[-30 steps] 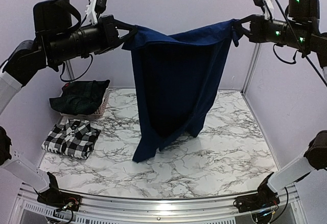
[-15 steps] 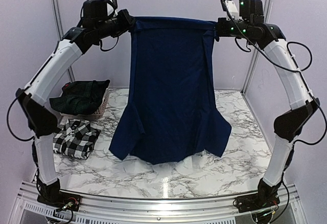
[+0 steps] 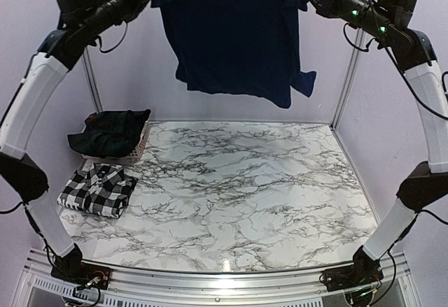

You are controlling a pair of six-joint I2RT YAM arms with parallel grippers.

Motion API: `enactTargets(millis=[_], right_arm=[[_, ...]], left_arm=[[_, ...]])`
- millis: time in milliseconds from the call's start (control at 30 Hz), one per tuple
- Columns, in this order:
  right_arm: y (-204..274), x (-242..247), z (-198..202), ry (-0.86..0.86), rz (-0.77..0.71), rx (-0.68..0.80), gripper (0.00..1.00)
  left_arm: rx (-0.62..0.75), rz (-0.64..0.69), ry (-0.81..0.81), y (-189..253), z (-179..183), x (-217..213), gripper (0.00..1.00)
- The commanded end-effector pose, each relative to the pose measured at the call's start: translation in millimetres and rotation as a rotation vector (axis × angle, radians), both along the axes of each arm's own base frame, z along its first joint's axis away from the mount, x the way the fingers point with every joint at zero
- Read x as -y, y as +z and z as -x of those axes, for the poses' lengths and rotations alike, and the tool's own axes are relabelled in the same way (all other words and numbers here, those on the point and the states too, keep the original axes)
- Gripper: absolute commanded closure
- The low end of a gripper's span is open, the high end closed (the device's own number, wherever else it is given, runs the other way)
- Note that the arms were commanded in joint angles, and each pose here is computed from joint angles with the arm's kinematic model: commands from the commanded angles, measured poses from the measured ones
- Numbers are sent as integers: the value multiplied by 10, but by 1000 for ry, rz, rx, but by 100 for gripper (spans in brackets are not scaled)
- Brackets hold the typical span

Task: Fold and stack the mixed laundry pile
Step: Flatten out the crumpled T-shirt at the center of the board.

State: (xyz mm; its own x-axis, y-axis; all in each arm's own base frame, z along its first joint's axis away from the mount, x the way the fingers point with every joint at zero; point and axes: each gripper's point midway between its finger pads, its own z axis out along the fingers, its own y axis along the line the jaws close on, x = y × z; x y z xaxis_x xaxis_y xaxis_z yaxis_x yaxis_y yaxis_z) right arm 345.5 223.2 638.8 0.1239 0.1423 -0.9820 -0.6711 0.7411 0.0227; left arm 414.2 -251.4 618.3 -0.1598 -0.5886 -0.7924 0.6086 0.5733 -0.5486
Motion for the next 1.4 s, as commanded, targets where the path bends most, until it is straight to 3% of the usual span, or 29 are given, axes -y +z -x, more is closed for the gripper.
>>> enactTargets(millis=[0, 133, 267, 400, 533, 667, 867, 900, 933, 967, 1033, 1100, 1200, 1300, 1367], right_arm=[[374, -183, 759, 159, -52, 119, 100], [465, -118, 1149, 223, -91, 113, 100], [550, 13, 1415, 256, -135, 98, 100], [413, 127, 1273, 153, -134, 36, 100], [-61, 268, 736, -107, -71, -97, 100], [-701, 485, 95, -343, 30, -224, 100], [-2169, 353, -1098, -354, 178, -452, 99], [-2428, 241, -1298, -324, 217, -498, 89], [-2610, 158, -1478, -315, 252, -540, 73], [-2847, 109, -1667, -325, 297, -611, 56], [-3197, 158, -1956, -408, 373, -740, 33], [-3089, 245, -1921, -450, 378, -757, 24], [-3357, 279, -1628, -411, 402, -827, 21], [-3458, 147, -1104, -253, 307, -860, 21], [-3682, 12, -722, -147, 288, -940, 28]], left_arm=[[223, 78, 24, 786, 853, -353, 100], [291, 74, 15, 969, 1380, -423, 100], [303, 54, -57, 958, 1614, -221, 100], [217, 35, -39, 760, 1494, -84, 100], [76, -15, 63, 330, 1118, -23, 100], [-130, -73, 152, -427, 557, 22, 100], [-529, -207, 246, -2366, -351, -28, 100], [-594, -225, 272, -2687, -467, -94, 100], [-666, -226, 301, -2983, -568, -203, 100], [-754, -226, 338, -3300, -653, -353, 97], [-921, -246, 453, -3820, -705, -756, 76], [-970, -296, 532, -4014, -713, -1012, 48], [-955, -397, 544, -4002, -702, -1047, 27], [-943, -490, 497, -4026, -679, -977, 2], [-931, -569, 405, -4114, -654, -790, 1]])
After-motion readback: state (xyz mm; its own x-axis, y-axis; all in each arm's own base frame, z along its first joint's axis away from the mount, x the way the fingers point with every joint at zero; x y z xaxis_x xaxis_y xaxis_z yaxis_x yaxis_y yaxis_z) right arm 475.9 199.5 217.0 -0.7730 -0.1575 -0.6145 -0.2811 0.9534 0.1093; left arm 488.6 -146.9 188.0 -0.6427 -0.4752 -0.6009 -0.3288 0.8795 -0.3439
